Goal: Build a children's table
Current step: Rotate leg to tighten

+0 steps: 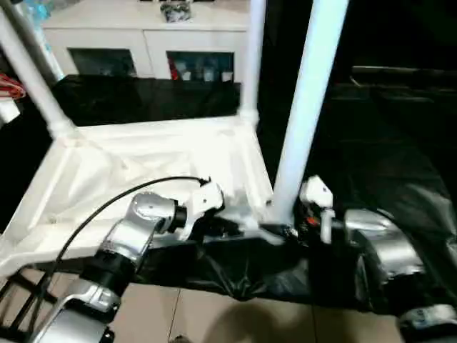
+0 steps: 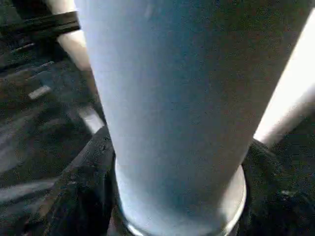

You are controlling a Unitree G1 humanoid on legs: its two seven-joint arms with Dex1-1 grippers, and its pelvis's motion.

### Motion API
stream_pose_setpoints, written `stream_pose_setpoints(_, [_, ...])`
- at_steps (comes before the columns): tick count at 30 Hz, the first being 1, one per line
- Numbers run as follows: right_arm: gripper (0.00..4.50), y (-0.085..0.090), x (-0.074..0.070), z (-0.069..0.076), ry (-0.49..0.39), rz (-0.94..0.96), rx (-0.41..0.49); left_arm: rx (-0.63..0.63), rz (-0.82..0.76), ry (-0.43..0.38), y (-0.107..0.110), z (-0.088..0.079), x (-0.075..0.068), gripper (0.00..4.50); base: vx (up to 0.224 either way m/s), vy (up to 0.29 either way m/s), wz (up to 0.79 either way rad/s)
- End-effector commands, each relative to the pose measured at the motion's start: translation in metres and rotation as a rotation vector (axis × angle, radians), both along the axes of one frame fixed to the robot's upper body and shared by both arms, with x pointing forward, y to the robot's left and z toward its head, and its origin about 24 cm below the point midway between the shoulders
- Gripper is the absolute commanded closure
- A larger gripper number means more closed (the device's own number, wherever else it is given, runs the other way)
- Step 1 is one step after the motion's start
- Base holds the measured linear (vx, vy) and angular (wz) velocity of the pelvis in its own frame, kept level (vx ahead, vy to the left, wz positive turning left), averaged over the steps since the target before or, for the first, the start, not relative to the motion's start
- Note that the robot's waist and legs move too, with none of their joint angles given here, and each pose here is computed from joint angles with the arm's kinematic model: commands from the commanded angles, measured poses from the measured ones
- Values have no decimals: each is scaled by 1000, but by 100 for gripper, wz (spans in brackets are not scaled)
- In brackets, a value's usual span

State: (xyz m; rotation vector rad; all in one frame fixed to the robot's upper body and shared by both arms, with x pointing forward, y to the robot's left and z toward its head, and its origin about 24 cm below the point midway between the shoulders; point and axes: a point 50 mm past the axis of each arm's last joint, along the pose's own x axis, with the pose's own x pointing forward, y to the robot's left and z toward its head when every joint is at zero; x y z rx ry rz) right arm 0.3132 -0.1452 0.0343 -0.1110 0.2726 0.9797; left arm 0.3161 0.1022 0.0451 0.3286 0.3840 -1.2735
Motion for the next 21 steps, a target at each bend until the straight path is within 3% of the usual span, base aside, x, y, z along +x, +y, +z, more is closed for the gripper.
stream_pose_setpoints(1, [176,15,-3,-18,64,-25,-44,-80,43,-100,-18,22,12,450,0,0,0])
stream_pose_setpoints(5, [177,33,18,-25,75,-370,-43,-76,205,-133,-42,26,27,450,0,0,0])
stream_pose_setpoints(8, [177,41,22,-24,76,-429,-33,-79,240,-144,-51,27,29,450,0,0,0])
stream_pose_setpoints(11, [177,50,24,-21,55,-421,-9,-81,235,-156,-59,28,29,450,0,0,0])
stream_pose_setpoints(14, [107,56,24,-17,45,-366,42,-89,194,-154,-64,26,25,450,0,0,0])
stream_pose_setpoints(17, [86,55,24,-15,37,-342,49,-89,177,-151,-62,25,24,450,0,0,0])
stream_pose_setpoints(21, [53,40,24,-11,14,-309,45,-89,135,-147,-55,23,20,450,0,0,0])
